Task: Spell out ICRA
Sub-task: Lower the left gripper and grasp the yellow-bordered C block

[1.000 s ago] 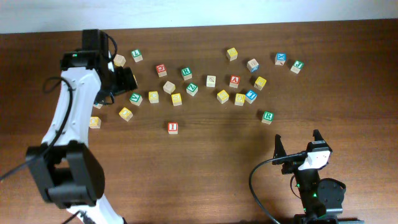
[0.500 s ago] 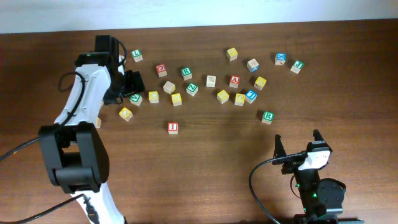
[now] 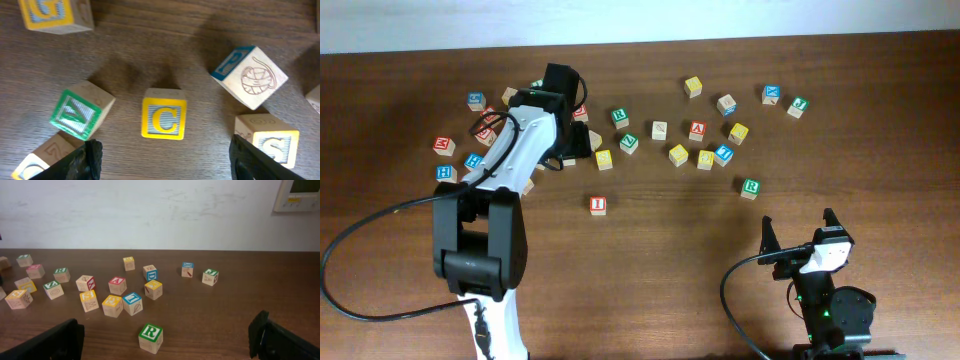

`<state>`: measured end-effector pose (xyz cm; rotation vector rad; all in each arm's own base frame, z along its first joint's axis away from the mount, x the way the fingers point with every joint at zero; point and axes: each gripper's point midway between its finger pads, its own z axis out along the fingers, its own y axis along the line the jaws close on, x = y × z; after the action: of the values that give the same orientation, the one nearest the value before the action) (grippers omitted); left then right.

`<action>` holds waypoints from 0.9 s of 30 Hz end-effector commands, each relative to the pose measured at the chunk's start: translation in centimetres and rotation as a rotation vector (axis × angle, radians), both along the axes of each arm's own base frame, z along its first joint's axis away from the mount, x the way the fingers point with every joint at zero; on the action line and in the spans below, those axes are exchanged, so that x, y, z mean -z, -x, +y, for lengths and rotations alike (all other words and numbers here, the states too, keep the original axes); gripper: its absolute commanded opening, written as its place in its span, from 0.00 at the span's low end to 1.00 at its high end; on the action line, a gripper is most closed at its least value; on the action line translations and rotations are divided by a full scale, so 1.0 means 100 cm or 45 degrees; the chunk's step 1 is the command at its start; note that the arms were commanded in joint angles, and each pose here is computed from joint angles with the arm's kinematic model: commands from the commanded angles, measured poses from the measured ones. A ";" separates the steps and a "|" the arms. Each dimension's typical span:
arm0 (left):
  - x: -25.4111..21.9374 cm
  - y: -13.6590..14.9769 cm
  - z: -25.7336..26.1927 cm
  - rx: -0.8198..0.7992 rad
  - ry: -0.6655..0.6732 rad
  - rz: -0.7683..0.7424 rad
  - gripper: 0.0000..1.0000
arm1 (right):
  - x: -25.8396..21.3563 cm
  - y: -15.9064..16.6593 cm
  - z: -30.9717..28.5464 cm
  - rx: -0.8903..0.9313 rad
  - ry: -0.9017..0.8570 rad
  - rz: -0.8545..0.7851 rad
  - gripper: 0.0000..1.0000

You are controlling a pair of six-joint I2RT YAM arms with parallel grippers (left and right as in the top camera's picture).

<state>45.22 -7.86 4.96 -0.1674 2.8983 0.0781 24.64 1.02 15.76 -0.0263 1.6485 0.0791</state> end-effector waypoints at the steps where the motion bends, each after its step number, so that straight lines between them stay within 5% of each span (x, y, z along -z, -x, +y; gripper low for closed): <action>1: 0.003 -0.001 0.009 -0.031 -0.042 -0.002 0.74 | 0.003 0.000 -0.001 0.002 -0.007 0.011 0.98; 27: 0.042 -0.013 0.009 -0.049 0.030 0.025 0.53 | 0.003 0.000 -0.001 0.002 -0.007 0.011 0.98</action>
<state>46.81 -6.91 1.81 -0.2103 2.8914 0.0659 24.64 1.02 15.76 -0.0263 1.6485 0.0791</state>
